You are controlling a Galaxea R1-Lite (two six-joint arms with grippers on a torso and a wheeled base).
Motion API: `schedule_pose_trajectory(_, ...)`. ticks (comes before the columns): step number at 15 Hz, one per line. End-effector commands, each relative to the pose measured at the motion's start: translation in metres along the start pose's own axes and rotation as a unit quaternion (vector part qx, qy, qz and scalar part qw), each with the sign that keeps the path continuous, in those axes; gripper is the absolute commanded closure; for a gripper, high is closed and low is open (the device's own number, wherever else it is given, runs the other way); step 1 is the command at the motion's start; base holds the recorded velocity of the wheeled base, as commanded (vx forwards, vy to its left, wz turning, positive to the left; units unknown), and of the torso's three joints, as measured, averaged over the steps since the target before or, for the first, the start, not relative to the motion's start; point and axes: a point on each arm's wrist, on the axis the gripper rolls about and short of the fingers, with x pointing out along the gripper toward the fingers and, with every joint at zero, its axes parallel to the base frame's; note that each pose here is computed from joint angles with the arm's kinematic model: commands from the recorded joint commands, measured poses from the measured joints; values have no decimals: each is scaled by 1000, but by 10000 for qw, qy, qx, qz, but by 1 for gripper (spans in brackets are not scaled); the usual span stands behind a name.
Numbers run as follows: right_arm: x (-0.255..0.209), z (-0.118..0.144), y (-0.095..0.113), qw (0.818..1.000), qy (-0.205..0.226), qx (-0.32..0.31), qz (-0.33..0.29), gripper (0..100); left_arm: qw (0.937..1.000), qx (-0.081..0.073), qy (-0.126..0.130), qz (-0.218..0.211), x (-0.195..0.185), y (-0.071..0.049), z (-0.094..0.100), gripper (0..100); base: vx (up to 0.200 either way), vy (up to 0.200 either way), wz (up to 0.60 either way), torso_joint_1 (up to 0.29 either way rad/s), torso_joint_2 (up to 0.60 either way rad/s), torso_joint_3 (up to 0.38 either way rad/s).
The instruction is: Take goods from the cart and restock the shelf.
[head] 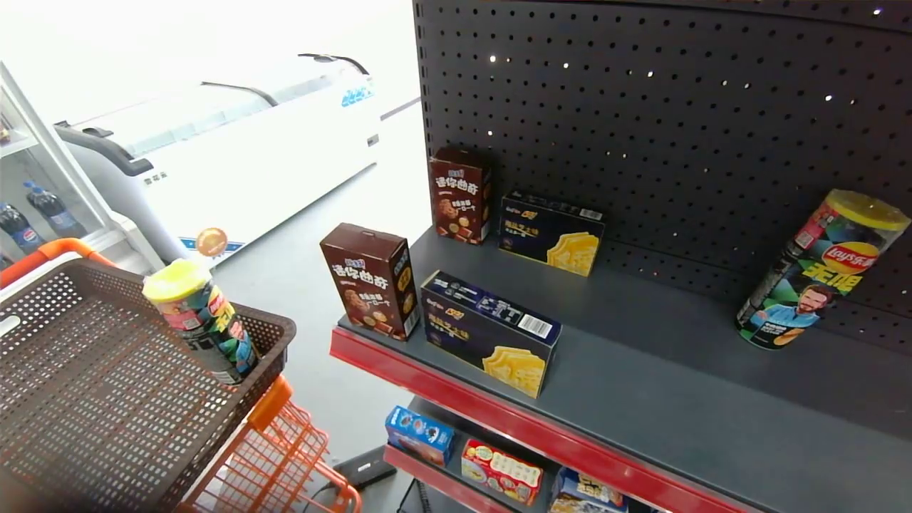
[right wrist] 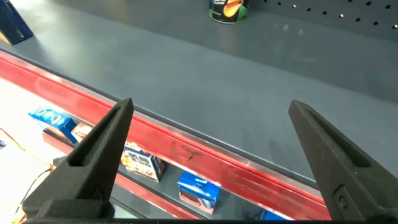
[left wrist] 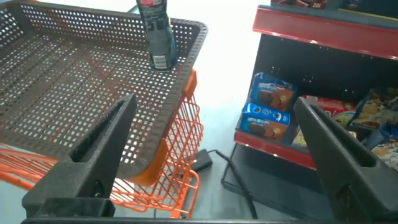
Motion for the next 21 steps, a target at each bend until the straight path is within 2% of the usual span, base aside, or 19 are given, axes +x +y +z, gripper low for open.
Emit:
schedule_pose_trajectory(1,0,0,0,10000,3,-1,5,0,9998,55,-168,33,-3,0,11,0,0,0,0,0,0,0)
schedule_pose_trajectory(2,0,0,0,10000,3,-1,5,0,9990,234,-357,98,-9,1,37,0,0,0,0,0,0,0)
schedule_pose_trajectory(3,0,0,0,10000,10,-1,5,0,9981,291,200,511,0,3,72,0,0,0,0,0,0,0)
schedule_pose_trajectory(4,0,0,0,10000,10,-1,5,0,9957,319,479,727,12,5,92,0,0,0,0,0,0,0)
schedule_pose_trajectory(5,0,0,0,10000,10,-1,5,0,9920,338,881,844,31,7,103,0,0,0,0,0,0,0)
schedule_pose_trajectory(6,0,0,0,10000,10,-1,5,0,9889,336,1134,901,48,8,112,0,0,0,0,0,0,0)
schedule_pose_trajectory(7,0,0,0,10000,3,-1,5,0,9875,339,1226,926,56,8,115,0,0,0,0,0,0,0)
schedule_pose_trajectory(8,0,0,0,10000,3,-1,5,0,9824,326,1533,1016,82,11,118,0,0,0,0,0,0,0)
schedule_pose_trajectory(10,0,0,0,10000,10,-1,5,0,9774,278,1788,1092,100,13,116,0,0,0,0,0,0,0)
schedule_pose_trajectory(11,0,0,0,10000,10,-1,5,0,9628,12,2113,1684,131,29,110,0,0,0,0,0,0,0)
schedule_pose_trajectory(12,0,0,0,10000,10,-1,5,0,9590,-76,2111,1889,150,39,104,0,0,0,0,0,0,0)
schedule_pose_trajectory(13,0,0,0,10000,3,-1,5,0,9570,-104,2243,1836,172,45,92,0,0,0,0,0,0,0)
schedule_pose_trajectory(14,0,0,0,10000,3,-1,5,0,9541,-34,2377,1824,183,48,76,0,0,0,0,0,0,0)
schedule_pose_trajectory(15,0,0,0,10000,3,-1,5,0,9564,16,2281,1821,192,50,66,0,0,0,0,0,0,0)
schedule_pose_trajectory(18,0,0,0,10000,10,-1,5,0,9661,18,1885,1767,223,55,37,0,0,0,0,0,0,0)
schedule_pose_trajectory(20,0,0,0,10000,3,-1,5,0,9776,45,1310,1648,250,55,25,0,0,0,0,0,0,0)
schedule_pose_trajectory(21,0,0,0,10000,10,-1,5,0,9850,-28,1040,1373,261,55,20,0,0,0,0,0,0,0)
